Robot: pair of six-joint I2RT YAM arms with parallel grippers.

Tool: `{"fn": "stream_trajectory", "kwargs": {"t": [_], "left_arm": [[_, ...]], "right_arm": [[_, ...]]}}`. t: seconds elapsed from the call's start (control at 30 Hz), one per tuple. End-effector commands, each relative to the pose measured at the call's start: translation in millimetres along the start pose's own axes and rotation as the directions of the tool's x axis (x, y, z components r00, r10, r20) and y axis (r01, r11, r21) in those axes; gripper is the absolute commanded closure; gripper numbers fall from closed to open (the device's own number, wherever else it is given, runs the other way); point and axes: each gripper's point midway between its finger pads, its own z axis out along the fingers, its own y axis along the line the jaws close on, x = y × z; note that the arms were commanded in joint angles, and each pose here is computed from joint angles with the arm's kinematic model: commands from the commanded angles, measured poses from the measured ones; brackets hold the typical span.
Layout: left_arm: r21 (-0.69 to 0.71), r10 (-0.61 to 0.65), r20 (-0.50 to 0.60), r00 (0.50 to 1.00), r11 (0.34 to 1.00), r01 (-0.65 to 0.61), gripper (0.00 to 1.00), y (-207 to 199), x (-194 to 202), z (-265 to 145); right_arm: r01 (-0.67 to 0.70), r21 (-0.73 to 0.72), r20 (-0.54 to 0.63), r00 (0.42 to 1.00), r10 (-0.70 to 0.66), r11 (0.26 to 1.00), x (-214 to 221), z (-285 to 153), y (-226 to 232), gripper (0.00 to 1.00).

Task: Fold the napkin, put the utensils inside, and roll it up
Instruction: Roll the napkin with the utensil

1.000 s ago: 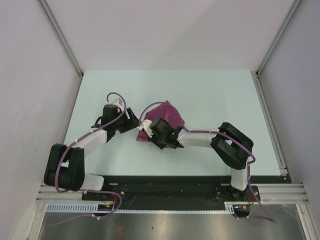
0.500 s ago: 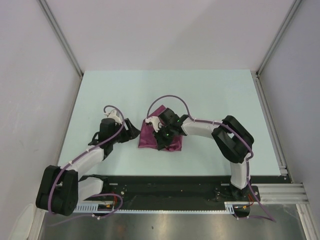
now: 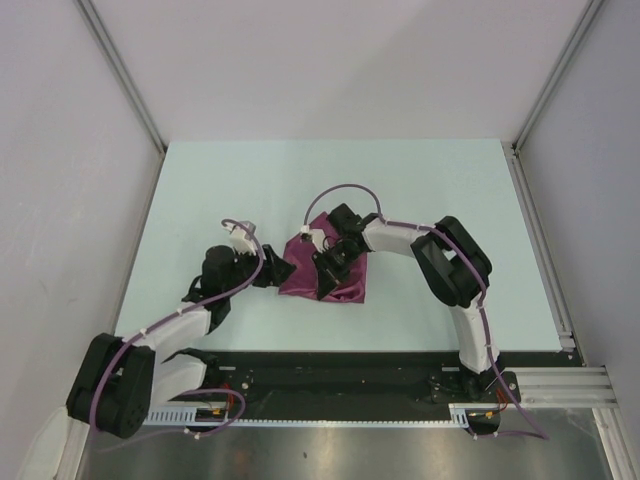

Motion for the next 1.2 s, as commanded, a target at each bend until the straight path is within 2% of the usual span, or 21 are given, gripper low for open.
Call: {"fn": "stream_trajectory", "kwargs": {"t": [0.0,0.3,0.43,0.63,0.93,1.13,1.17], "left_arm": [[0.115,0.087,-0.021,0.996,0.99,-0.084,0.23,-15.9,4.1,8.4],[0.17,0.125,-0.105,0.987,0.98,-0.106,0.23,-19.7,27.7,17.5],[0.135,0.111,-0.151,0.982,0.987,-0.091,0.23,-13.1,36.4,19.5],[0.065,0.11,-0.133,0.985,0.993,-0.102,0.22,-5.6,35.5,15.0],[0.046,0.098,-0.185,0.978,0.995,-0.091,0.23,-4.1,46.4,15.3],[-0.025,0.107,-0.205,0.973,0.993,-0.115,0.29,3.7,47.4,17.8],[-0.033,0.11,-0.207,0.972,0.992,-0.119,0.34,4.3,47.4,18.2]], "right_arm": [[-0.093,-0.1,-0.044,0.995,0.089,0.991,7.2,-1.6,6.3,1.0],[-0.168,-0.16,-0.055,0.985,0.161,0.973,4.2,-1.2,-8.6,1.0],[-0.2,-0.164,-0.055,0.98,0.193,0.966,3.2,-0.8,-14.8,1.0],[-0.236,-0.176,-0.056,0.972,0.229,0.956,2.1,-0.8,-21.3,1.0],[-0.303,-0.175,-0.064,0.953,0.296,0.937,4.9,1.2,-34.0,1.0],[-0.313,-0.171,-0.052,0.95,0.309,0.934,0.6,-0.1,-37.0,1.0],[-0.318,-0.169,-0.05,0.948,0.315,0.933,-0.2,-0.2,-38.0,1.0]]}}
